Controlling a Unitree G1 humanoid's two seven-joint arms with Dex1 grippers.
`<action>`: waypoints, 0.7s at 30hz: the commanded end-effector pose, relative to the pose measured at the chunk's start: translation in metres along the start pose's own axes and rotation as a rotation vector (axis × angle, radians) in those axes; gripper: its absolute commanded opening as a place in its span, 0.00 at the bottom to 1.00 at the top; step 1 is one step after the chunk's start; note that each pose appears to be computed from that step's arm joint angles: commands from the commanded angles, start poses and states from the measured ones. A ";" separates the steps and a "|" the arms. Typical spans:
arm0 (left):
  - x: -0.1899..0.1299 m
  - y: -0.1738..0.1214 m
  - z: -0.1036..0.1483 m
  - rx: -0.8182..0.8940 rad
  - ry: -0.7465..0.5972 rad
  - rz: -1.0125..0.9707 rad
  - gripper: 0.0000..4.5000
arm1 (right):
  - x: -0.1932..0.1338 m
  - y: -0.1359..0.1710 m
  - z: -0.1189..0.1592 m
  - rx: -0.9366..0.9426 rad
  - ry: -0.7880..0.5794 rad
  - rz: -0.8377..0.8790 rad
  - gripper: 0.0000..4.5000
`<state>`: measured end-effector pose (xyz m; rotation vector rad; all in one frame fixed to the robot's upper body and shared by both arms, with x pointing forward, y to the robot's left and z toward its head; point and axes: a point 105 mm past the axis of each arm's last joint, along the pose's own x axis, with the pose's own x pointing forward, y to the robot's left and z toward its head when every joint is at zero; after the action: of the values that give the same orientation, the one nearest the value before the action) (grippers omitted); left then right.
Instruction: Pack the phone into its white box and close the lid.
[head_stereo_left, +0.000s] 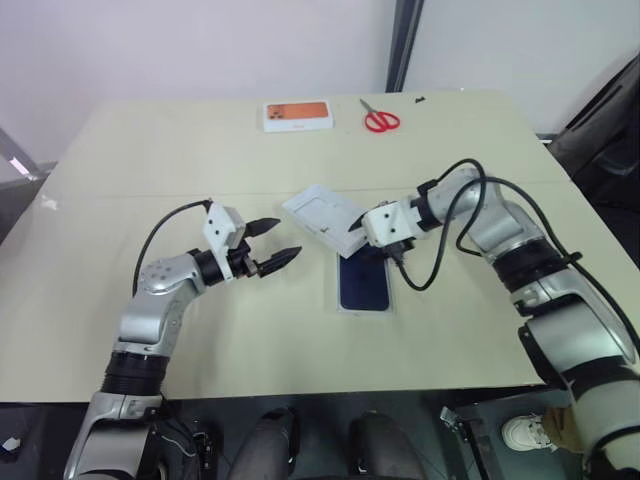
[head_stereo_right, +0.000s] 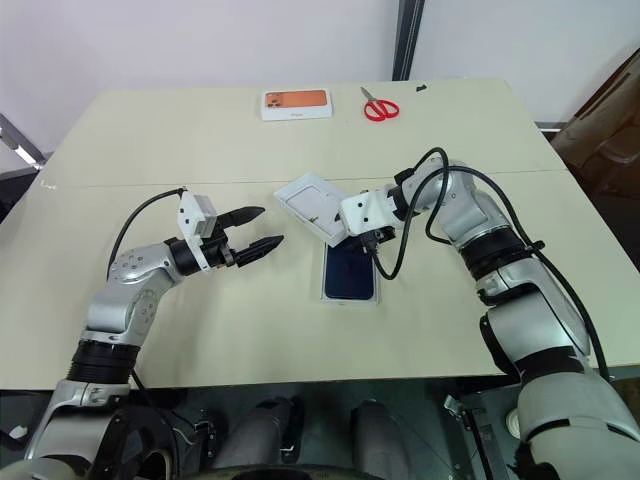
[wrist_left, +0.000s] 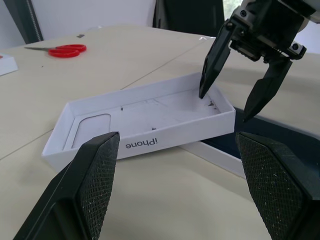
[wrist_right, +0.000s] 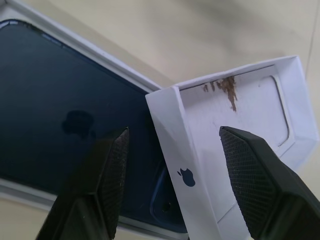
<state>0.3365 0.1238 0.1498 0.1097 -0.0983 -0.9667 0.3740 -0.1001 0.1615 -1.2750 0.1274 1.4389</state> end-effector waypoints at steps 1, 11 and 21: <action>0.000 -0.001 0.012 0.033 -0.032 -0.001 0.87 | -0.010 -0.010 0.001 -0.037 0.019 -0.009 0.25; 0.002 0.000 0.012 0.026 -0.033 0.010 0.87 | -0.018 -0.008 -0.001 -0.027 0.015 -0.002 0.01; 0.003 -0.001 0.013 0.014 -0.049 0.017 0.87 | -0.064 0.011 -0.018 0.134 0.054 -0.030 0.01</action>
<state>0.3382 0.1219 0.1508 0.0949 -0.1048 -0.9424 0.3649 -0.1543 0.1765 -1.2234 0.2845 1.3756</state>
